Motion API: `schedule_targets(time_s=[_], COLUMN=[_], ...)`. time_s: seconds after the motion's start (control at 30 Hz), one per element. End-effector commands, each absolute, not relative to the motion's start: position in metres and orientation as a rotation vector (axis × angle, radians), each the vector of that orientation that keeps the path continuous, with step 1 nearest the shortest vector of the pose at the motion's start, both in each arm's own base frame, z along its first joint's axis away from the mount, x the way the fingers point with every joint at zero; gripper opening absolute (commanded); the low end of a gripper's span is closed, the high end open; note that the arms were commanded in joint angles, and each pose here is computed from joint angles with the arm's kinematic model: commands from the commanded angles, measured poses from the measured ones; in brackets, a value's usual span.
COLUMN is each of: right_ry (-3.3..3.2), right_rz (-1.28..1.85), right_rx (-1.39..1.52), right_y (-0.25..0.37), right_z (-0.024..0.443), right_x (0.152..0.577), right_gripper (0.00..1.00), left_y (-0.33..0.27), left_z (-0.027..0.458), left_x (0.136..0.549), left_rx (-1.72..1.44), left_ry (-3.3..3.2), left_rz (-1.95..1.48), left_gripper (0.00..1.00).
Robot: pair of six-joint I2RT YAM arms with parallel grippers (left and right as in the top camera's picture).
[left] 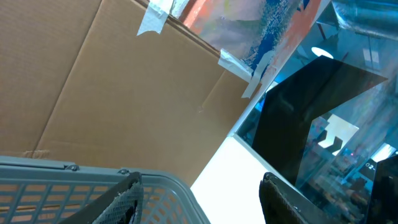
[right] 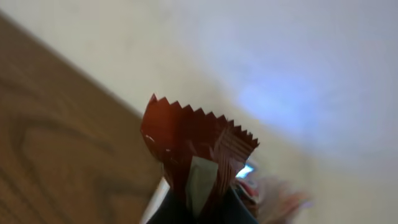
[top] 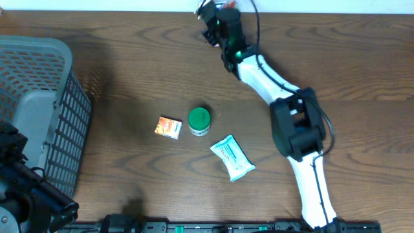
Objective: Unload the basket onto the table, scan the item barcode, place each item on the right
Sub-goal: 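Hold the red bar in front of the scanner with the right gripper, then swing the red bar to the table's right edge and release it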
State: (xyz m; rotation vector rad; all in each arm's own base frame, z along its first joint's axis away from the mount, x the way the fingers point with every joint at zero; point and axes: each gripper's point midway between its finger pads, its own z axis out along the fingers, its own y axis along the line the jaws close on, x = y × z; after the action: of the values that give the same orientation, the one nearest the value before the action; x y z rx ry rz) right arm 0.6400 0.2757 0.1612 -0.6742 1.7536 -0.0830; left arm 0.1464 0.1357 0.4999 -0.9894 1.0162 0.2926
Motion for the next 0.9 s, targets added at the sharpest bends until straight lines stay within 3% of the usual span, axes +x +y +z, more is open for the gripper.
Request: schedule_targets(time_s=[0.0,0.17,0.37,0.53,0.87], right_ry=[1.659,1.66,1.804,2.104,2.425], right_rz=[-0.179,-0.304,-0.609,-0.925,-1.014], right_rx=[-0.528,-0.415,-0.347,-0.111,0.698], right_y=[0.238,0.186,0.088,-0.035,-0.22], right_z=[0.272,0.337,0.363,0.325,0.213], right_x=[0.631,0.611,0.579,0.531,0.433], right_gripper=[0.01,0.01,0.01,0.01,0.01], left_y=[0.136,0.136,0.136,0.136,0.136], left_z=[0.5,0.5,0.5,0.5,0.5], left_x=[0.146,0.146,0.146,0.146,0.146], left_rx=[-0.993,-0.993,-0.993,-0.993,-0.993], left_ry=[1.011,1.011,1.011,1.011,1.011], left_rz=[0.288,0.288,0.288,0.287,0.288], left_gripper=[0.61,0.61,0.61,0.61,0.61])
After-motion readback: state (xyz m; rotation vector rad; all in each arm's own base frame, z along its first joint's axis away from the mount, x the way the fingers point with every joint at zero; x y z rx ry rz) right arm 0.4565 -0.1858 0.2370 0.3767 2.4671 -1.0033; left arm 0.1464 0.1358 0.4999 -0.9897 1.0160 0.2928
